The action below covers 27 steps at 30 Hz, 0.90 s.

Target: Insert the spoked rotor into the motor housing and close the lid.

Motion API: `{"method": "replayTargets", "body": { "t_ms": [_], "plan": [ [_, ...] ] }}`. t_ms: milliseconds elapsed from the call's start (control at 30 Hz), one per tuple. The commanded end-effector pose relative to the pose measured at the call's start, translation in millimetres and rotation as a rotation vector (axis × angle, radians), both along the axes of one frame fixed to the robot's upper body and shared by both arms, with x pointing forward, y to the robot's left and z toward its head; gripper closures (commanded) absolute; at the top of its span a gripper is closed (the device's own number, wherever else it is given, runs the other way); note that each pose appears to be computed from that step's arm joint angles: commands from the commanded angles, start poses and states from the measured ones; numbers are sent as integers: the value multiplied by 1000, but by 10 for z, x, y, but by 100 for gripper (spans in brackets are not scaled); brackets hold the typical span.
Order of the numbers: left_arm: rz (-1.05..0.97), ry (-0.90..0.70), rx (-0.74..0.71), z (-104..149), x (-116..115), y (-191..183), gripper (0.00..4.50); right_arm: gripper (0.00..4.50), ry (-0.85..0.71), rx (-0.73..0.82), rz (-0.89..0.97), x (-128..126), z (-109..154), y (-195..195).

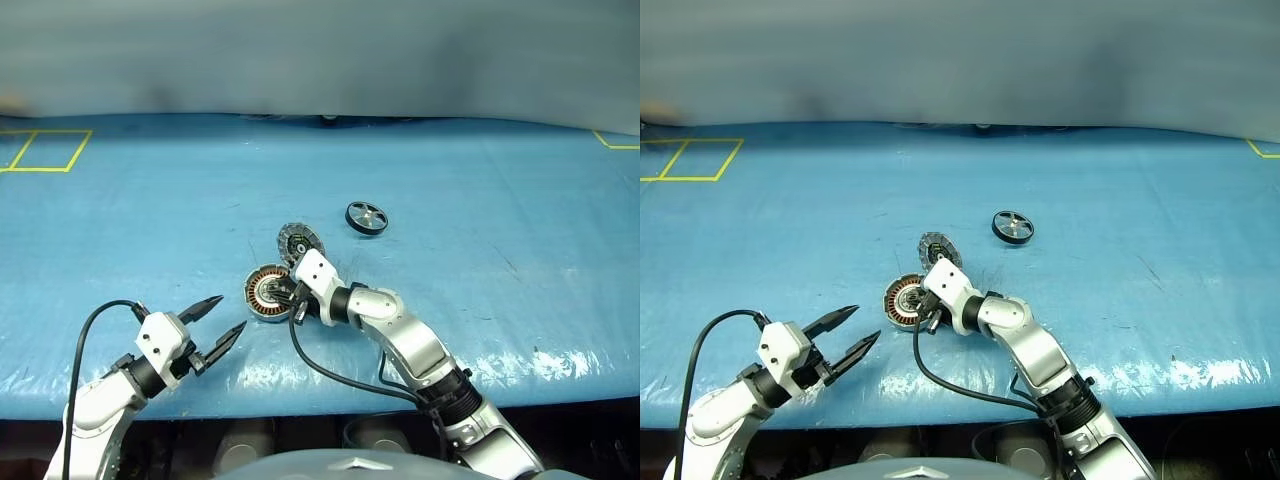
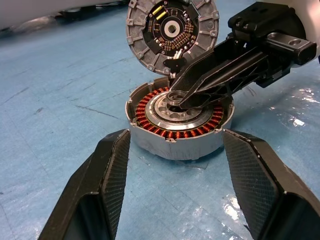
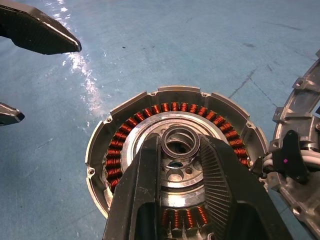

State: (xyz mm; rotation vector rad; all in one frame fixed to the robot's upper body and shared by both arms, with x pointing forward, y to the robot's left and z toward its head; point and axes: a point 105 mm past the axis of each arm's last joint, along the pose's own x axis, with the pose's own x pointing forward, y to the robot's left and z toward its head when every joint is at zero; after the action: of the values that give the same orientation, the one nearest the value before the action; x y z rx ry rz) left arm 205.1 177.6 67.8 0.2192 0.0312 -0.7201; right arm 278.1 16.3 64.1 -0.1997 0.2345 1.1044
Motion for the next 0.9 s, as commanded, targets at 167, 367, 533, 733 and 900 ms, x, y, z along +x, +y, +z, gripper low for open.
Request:
{"method": "replayTargets", "body": {
  "t_ms": [167,367,533,733,900],
  "plan": [
    [-12,-24,0,38,-8,-32,139,371,-26,15,26,-17,75,33],
    [-9,-24,1,34,-2,-24,139,371,-16,23,40,-40,76,42],
    [-9,-23,3,31,5,-15,139,277,-27,30,24,-21,90,45],
    [-12,-21,3,20,10,-16,139,277,-36,42,25,-17,124,51],
    [-11,-18,6,10,8,-14,139,277,-25,80,41,-46,174,74]
  ]
}}
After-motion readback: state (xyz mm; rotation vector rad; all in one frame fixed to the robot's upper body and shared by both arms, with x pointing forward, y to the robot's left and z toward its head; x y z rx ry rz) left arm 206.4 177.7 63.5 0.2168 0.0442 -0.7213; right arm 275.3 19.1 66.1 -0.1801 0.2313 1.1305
